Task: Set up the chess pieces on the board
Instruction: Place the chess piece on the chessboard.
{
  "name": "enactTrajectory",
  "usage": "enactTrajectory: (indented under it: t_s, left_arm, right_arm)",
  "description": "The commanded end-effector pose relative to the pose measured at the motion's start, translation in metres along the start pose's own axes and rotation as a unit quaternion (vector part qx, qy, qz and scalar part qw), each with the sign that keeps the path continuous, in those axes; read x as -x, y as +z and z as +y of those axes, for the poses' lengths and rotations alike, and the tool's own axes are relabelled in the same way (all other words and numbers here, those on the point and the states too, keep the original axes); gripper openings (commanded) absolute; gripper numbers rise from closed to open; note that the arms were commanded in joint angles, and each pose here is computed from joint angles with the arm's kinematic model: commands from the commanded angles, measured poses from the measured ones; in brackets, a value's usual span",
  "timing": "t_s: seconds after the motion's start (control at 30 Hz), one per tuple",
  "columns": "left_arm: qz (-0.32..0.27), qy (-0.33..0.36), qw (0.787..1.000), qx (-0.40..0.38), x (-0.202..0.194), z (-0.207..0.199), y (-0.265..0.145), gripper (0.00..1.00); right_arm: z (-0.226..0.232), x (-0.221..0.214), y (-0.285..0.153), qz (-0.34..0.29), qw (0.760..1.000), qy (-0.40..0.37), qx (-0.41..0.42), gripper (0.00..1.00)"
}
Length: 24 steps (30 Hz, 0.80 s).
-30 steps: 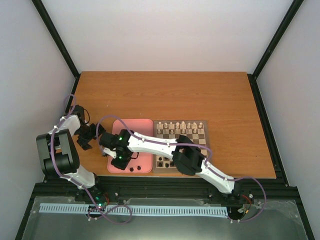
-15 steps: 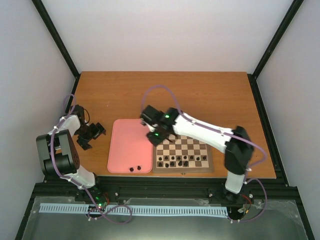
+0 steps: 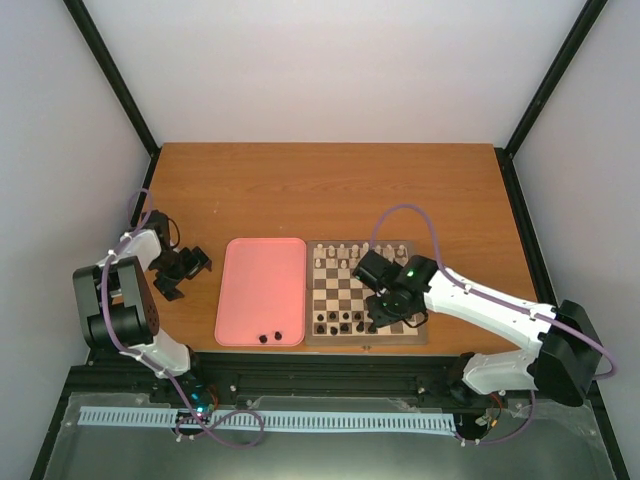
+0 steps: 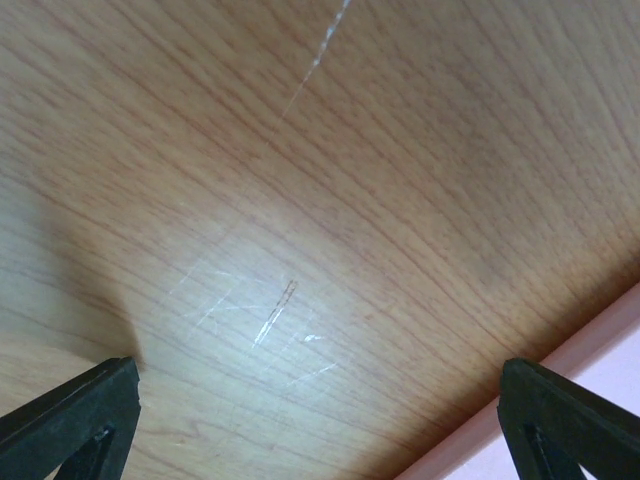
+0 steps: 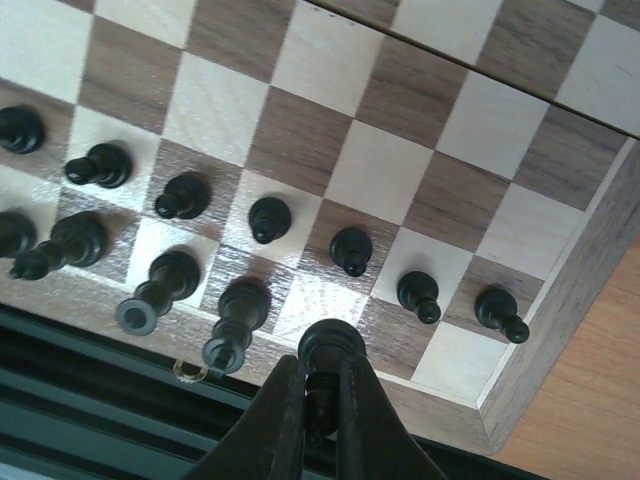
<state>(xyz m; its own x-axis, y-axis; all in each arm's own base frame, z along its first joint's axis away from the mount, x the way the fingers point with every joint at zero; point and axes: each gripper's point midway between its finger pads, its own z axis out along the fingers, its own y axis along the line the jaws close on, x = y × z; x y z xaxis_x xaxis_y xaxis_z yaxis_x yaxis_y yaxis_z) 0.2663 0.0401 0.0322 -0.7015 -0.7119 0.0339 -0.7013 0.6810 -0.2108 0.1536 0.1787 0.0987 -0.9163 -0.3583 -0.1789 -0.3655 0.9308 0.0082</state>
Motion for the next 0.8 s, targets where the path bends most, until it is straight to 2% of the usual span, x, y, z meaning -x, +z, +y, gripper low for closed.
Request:
enactTrajectory:
  t_s: [0.0, 0.63, 0.77]
  left_arm:
    - [-0.008, 0.006, 1.0, 0.007, 0.006, 0.0, 0.002, 1.0]
    - [-0.009, 0.006, 1.0, 0.018, 0.008, 0.002, 0.002, 1.0]
    - [-0.008, 0.006, 1.0, 0.02, 0.009, 0.003, 0.003, 1.0]
  right_arm:
    - [-0.011, 0.0, 0.007, -0.009, 0.999, 0.048, -0.014, 0.03]
    - [0.0, -0.017, 0.032, 0.024, 0.998, 0.051, 0.02, 0.03]
    - [-0.001, -0.018, 0.035, 0.025, 0.998, 0.054, 0.017, 0.07]
